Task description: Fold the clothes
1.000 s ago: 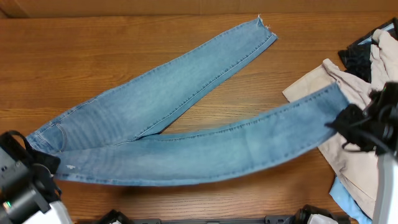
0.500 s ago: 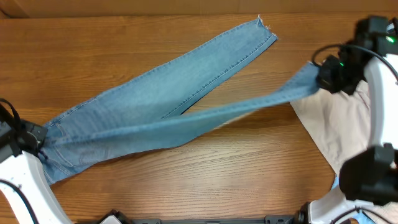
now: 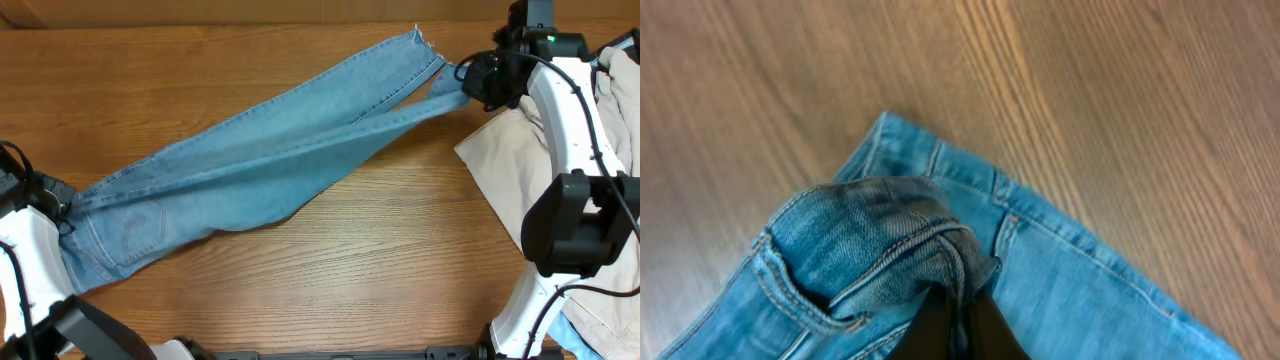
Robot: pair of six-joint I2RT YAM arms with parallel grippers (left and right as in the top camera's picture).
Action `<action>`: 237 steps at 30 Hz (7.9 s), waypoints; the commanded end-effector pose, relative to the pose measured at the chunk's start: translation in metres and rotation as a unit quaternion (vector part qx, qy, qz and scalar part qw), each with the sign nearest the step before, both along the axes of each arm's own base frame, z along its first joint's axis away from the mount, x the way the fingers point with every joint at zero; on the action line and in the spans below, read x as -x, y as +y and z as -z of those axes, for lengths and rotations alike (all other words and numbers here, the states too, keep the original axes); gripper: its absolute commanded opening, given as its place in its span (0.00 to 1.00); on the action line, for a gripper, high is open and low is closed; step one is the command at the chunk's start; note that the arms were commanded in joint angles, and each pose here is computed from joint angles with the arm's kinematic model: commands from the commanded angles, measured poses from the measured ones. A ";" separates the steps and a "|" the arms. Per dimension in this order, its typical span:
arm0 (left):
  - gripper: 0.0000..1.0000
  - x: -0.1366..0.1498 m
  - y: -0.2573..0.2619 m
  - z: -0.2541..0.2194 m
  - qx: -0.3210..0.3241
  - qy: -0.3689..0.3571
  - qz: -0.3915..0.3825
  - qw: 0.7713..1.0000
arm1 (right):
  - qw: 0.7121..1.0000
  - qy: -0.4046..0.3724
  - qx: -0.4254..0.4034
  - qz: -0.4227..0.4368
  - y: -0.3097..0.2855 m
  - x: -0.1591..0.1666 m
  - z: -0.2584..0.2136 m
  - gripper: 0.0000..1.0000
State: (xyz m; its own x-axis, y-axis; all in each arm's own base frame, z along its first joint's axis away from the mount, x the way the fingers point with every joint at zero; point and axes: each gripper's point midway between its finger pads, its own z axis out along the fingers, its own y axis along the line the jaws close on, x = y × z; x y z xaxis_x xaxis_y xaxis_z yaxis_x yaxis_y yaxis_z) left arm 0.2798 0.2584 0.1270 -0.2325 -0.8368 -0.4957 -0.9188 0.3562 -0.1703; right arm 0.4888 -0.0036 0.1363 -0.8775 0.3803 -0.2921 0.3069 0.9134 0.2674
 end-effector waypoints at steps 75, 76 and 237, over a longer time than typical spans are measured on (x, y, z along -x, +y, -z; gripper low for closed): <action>0.10 -0.033 0.049 0.016 -0.094 0.012 -0.002 0.996 | 0.987 -0.147 0.030 -0.060 0.039 -0.107 0.053 0.57; 0.10 -0.032 0.049 0.016 -0.095 0.013 -0.003 0.995 | 0.987 -0.143 0.031 -0.060 0.039 -0.106 0.057 0.57; 1.00 -0.134 0.034 -0.029 -0.127 -0.115 0.233 0.957 | 0.984 0.062 0.158 0.047 -0.076 -0.024 0.082 0.08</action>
